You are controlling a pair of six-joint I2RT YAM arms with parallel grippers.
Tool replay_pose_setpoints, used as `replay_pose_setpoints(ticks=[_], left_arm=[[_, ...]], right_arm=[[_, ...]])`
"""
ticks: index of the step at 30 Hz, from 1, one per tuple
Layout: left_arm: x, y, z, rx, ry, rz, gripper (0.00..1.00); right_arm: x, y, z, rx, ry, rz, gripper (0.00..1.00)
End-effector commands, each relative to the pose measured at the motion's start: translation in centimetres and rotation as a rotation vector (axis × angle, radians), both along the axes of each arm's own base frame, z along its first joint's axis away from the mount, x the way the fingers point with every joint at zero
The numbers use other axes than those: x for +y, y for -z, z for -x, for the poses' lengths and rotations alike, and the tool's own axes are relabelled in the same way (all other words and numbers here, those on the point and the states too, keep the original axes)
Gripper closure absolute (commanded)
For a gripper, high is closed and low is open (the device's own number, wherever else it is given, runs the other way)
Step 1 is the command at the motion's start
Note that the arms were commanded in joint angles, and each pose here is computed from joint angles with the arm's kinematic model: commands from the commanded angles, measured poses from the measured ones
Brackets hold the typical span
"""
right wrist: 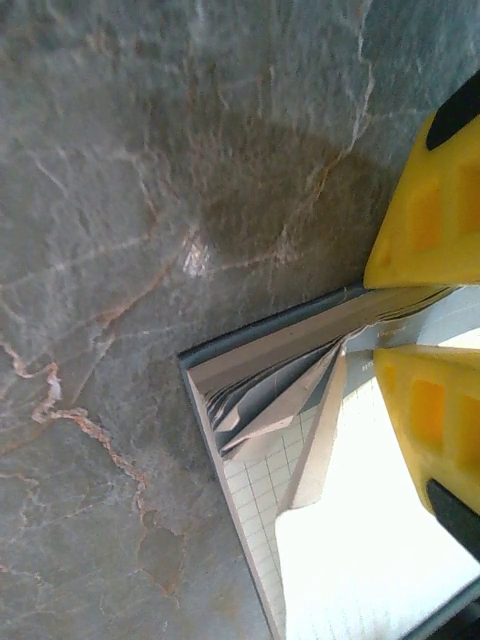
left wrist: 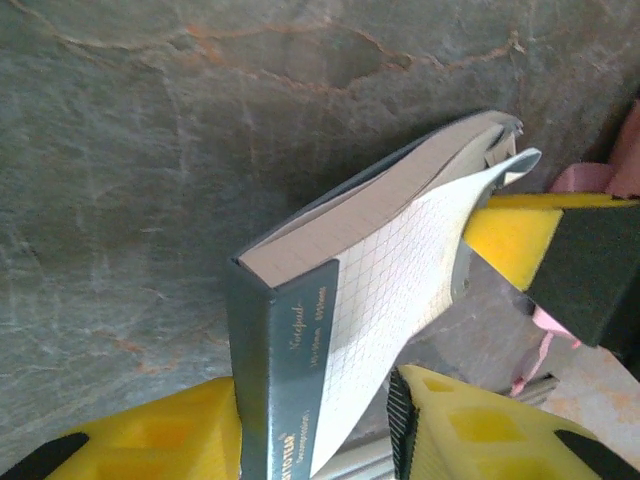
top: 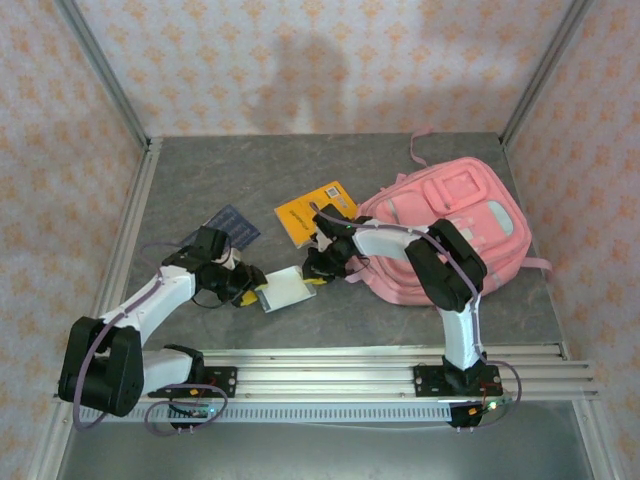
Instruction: Pack books, pencil case, and school supplies into a backpack
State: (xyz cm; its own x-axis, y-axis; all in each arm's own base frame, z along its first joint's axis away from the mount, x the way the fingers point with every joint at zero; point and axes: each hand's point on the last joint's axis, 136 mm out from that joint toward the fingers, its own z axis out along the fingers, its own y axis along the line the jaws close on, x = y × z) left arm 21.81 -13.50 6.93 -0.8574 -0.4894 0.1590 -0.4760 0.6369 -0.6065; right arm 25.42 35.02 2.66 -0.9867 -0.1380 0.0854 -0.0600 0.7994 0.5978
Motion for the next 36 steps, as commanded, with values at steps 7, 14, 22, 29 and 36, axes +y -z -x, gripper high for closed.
replay_pose_setpoints(ticks=[7, 14, 22, 29, 36], left_arm=[[-4.4, -7.8, -3.3, -0.279, 0.138, 0.23, 0.59], [-3.1, -5.2, -2.7, -0.219, 0.137, 0.112, 0.52], [-2.2, -2.1, -1.7, -0.112, 0.138, 0.035, 0.51], [-1.6, -1.8, -2.2, -0.111, 0.134, -0.016, 0.84], [0.7, -3.4, -2.4, -0.14, 0.086, -0.162, 1.0]], right_arm=[[-1.4, 2.9, 2.6, 0.074, -0.03, 0.099, 0.81], [-1.3, 2.6, 2.3, 0.068, -0.03, 0.106, 0.8], [-1.0, 2.8, 2.0, 0.068, -0.019, 0.1, 0.8], [-0.9, 2.4, 1.6, 0.051, -0.008, 0.099, 0.8], [-3.8, -5.5, -1.6, -0.181, 0.001, 0.174, 0.63]])
